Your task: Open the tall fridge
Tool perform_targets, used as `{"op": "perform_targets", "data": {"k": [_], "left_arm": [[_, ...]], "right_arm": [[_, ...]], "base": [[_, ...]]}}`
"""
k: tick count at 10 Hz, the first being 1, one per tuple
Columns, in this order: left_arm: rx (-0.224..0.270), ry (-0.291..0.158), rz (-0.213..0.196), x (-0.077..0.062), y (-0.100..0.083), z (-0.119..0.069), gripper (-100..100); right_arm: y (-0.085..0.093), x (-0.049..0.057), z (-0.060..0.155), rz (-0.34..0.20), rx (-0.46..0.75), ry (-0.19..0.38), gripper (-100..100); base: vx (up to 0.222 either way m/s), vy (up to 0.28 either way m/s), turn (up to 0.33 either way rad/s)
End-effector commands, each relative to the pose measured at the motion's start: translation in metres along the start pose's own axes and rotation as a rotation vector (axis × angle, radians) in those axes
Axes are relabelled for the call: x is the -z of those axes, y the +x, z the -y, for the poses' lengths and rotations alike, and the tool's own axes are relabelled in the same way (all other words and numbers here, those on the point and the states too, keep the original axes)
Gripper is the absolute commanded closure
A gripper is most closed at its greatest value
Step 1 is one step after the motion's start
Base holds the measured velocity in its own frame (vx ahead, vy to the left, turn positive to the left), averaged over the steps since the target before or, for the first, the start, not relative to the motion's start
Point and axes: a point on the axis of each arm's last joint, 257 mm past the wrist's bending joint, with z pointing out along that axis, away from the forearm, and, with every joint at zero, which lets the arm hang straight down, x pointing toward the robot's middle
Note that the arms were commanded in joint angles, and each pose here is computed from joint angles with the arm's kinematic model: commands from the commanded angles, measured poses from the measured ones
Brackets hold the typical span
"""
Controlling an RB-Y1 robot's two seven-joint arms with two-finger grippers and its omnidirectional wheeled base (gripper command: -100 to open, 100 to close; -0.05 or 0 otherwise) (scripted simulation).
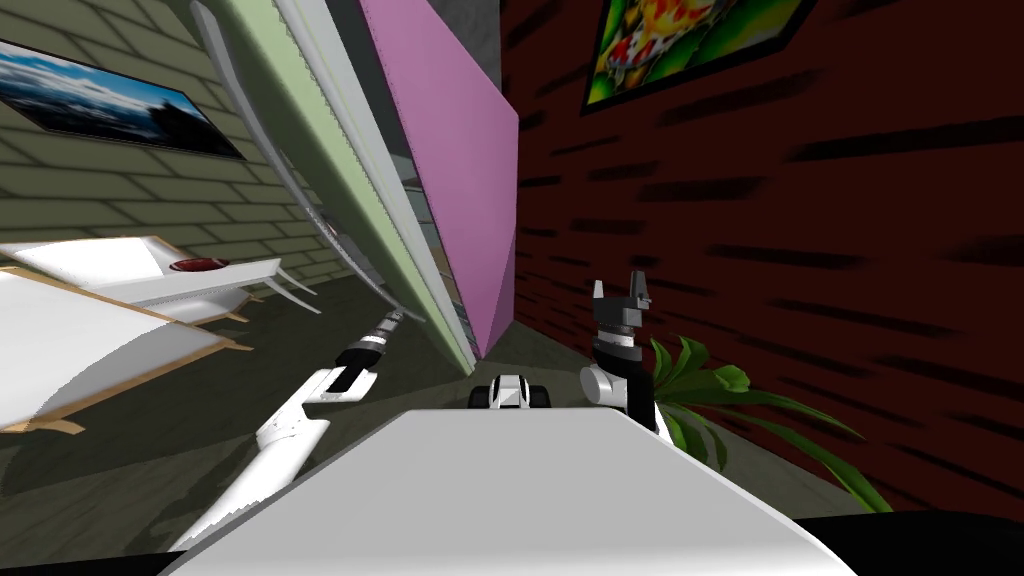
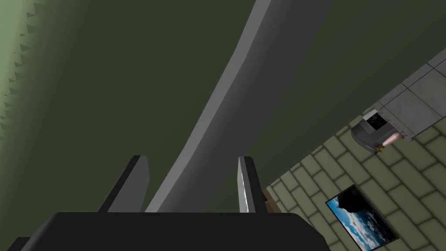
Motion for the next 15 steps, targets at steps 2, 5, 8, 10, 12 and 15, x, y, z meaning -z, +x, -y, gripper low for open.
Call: {"op": "perform_targets", "data": {"k": [2, 5, 8, 10, 12, 15], "left_arm": [[0.003, 0.072, -0.029, 0.001, 0.001, 0.023, 100], [0.010, 0.124, -0.068, 0.007, 0.011, 0.039, 100], [0.020, 0.174, -0.110, 0.013, 0.022, 0.054, 100], [0.026, 0.199, -0.132, 0.017, 0.028, 0.062, 100], [0.022, 0.212, -0.149, 0.022, 0.035, 0.065, 100], [0.025, 0.269, -0.189, 0.030, 0.045, 0.082, 100]], "right_arm": [[0.000, 0.000, 0.000, 0.000, 0.000, 0.000, 0], [0.000, 0.000, 0.000, 0.000, 0.000, 0.000, 0], [0.000, 0.000, 0.000, 0.000, 0.000, 0.000, 0], [0.000, 0.000, 0.000, 0.000, 0.000, 0.000, 0], [0.000, 0.000, 0.000, 0.000, 0.000, 0.000, 0], [0.000, 0.000, 0.000, 0.000, 0.000, 0.000, 0]], "base": [[-0.137, 0.227, -0.025], [-0.175, 0.281, -0.051], [-0.169, 0.287, -0.044], [-0.170, 0.318, -0.040], [-0.062, 0.179, -0.010], [-0.097, 0.301, -0.043]]}}
